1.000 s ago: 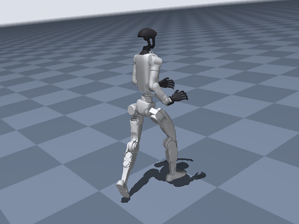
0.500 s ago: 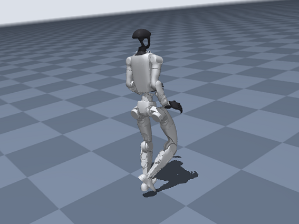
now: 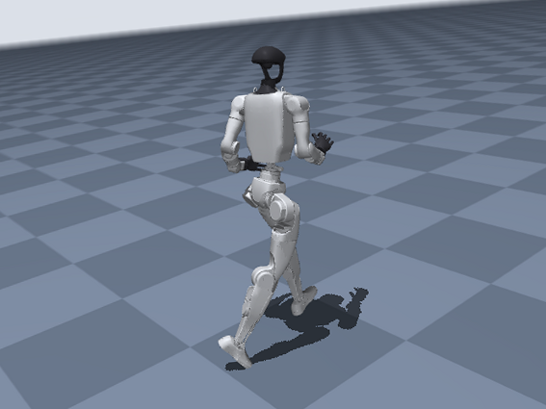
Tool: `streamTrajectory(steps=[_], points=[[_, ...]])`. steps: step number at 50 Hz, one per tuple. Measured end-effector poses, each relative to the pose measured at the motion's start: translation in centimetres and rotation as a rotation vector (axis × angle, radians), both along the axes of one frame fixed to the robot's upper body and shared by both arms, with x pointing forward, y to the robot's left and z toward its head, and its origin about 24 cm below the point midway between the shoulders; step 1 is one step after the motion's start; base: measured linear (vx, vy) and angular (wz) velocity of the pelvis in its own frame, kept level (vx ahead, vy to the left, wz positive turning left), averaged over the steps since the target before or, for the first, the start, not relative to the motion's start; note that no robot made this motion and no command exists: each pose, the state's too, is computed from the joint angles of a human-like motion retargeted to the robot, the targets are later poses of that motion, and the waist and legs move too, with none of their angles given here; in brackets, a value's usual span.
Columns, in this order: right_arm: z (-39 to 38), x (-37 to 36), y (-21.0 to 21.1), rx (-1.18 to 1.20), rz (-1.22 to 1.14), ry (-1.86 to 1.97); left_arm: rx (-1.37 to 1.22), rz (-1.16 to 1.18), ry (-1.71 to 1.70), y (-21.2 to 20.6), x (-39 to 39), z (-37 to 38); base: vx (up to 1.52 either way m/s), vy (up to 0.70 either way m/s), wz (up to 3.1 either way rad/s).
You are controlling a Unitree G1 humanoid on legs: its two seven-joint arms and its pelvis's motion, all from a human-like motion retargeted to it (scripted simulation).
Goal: Walk run
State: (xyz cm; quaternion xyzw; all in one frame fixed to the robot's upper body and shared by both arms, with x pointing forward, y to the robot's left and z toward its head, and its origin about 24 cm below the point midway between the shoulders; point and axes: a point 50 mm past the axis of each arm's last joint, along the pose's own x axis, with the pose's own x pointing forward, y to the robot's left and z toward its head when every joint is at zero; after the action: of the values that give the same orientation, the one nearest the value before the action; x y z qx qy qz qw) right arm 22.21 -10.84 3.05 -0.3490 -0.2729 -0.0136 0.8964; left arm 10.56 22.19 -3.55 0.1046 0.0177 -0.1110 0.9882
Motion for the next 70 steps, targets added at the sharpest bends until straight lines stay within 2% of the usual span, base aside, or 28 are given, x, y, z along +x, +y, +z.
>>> streamTrajectory(steps=[5, 8, 10, 12, 14, 18, 20, 23, 25, 28, 31, 34, 36, 40, 43, 45, 47, 51, 54, 55, 59, 62, 63, 65, 68, 70], points=[[-5.5, -1.9, -3.2, -0.004, -0.132, 0.293, 0.056, -0.231, -0.029, -2.4, 6.1, -0.3, 2.05, -0.2, 1.05], [-12.6, -8.3, -2.9, -0.079, -0.155, 0.698, 0.076, -0.36, 0.094, -3.5, 8.0, -1.7, 3.25, -0.48, 0.49], [-14.1, -12.9, -4.7, -0.087, -0.118, 0.849, 0.015, -0.411, 0.094, -5.4, 9.5, -1.3, 1.75, -0.07, 0.67], [-13.5, -14.7, -8.1, -0.091, -0.182, 0.83, 0.01, -0.397, -0.025, -5.2, 11.3, 1.3, 2.21, -0.36, 0.62], [-12.4, -16.0, -11.1, -0.052, -0.341, 0.749, -0.024, -0.372, -0.121, -5.4, 11.8, 3.4, 2.04, -0.32, 0.64], [-9.6, -15.0, -13.7, 0.076, -0.597, 0.431, -0.121, -0.292, -0.243, -5.9, 11.5, 5.5, 1.9, -0.35, 0.67], [-9.1, -11.7, -12.4, 0.034, -0.509, 0.334, -0.089, -0.25, -0.221, -5.0, 10.7, 5.1, 1.68, -0.28, -0.39], [-9.4, -6.7, -6.7, 0.032, -0.245, 0.337, 0.013, -0.198, -0.034, -3.4, 8.1, 1.3, 2.44, -0.42, -1.27], [-9.4, -5.0, -3.9, 0.109, -0.16, 0.37, 0.055, -0.218, 0.159, -3.1, 4.6, -2.3, 2.7, -0.29, -0.22], [-7.5, -2.1, -0.2, 0.198, -0.029, 0.344, -0.04, -0.241, 0.346, -3.1, 0.6, -5.0, 2.38, -0.31, -0.28], [-5.5, -0.6, 1.7, 0.045, 0.116, 0.295, -0.041, -0.143, 0.317, 0.0, -1.2, -3.6, 2.15, -0.28, -0.69], [-5.1, -0.7, 1.9, -0.078, 0.177, 0.309, 0.049, -0.031, 0.203, 3.7, -1.3, -0.9, 2.42, -0.37, -1.19], [-5.3, -1.1, 1.6, -0.081, 0.197, 0.341, 0.072, -0.019, 0.128, 4.2, 0.4, 0.1, 1.33, -0.38, -0.58], [-7.9, -2.3, -3.0, -0.118, 0.022, 0.49, 0.113, -0.188, -0.002, 1.4, 6.6, 1.3, 1.79, -0.27, 0.62], [-13.4, -7.9, -3.5, -0.168, -0.108, 0.747, 0.081, -0.247, -0.008, -0.8, 8.9, 0.9, 3.22, -0.49, 0.31], [-15.7, -12.2, -3.0, -0.142, -0.067, 0.953, 0.01, -0.281, -0.032, -2.7, 10.2, 1.2, 2.31, -0.34, 0.36], [-15.4, -13.5, -4.1, -0.019, -0.028, 0.995, 0.029, -0.323, -0.119, -3.6, 11.6, 3.2, 1.79, -0.3, 1.05], [-12.1, -13.3, -9.0, 0.133, -0.325, 0.684, 0.155, -0.405, -0.229, -4.4, 11.7, 6.2, 1.57, -0.24, 1.13], [-10.0, -12.1, -10.5, 0.126, -0.491, 0.425, 0.088, -0.349, -0.238, -5.1, 10.5, 6.0, 2.04, -0.53, 0.55], [-9.5, -11.1, -10.1, 0.098, -0.482, 0.364, 0.052, -0.318, -0.224, -5.1, 10.1, 5.5, 1.77, -0.4, -0.72], [-8.6, -5.3, -5.9, 0.066, -0.201, 0.324, 0.028, -0.226, -0.053, -3.6, 7.7, 1.9, 2.52, -0.46, -1.27], [-7.4, -2.5, -3.4, 0.2, -0.099, 0.324, 0.062, -0.23, 0.177, -3.0, 3.6, -2.3, 2.68, -0.12, -0.16], [-5.9, -1.0, -1.4, 0.278, -0.028, 0.262, 0.037, -0.226, 0.245, -3.0, 2.3, -3.4, 2.8, -0.21, -0.6], [-1.9, 1.5, 0.1, 0.288, 0.108, 0.112, -0.064, -0.16, 0.305, -2.7, 0.2, -4.5, 1.68, -0.14, -0.61], [0.6, 2.2, 3.2, -0.017, 0.296, 0.065, -0.255, 0.076, 0.29, -2.4, -2.2, -5.0, 1.9, -0.16, -0.94], [1.3, 2.5, 3.2, -0.122, 0.27, 0.07, -0.353, 0.207, 0.261, -2.2, -3.3, -5.4, 2.44, -0.22, -0.9]])
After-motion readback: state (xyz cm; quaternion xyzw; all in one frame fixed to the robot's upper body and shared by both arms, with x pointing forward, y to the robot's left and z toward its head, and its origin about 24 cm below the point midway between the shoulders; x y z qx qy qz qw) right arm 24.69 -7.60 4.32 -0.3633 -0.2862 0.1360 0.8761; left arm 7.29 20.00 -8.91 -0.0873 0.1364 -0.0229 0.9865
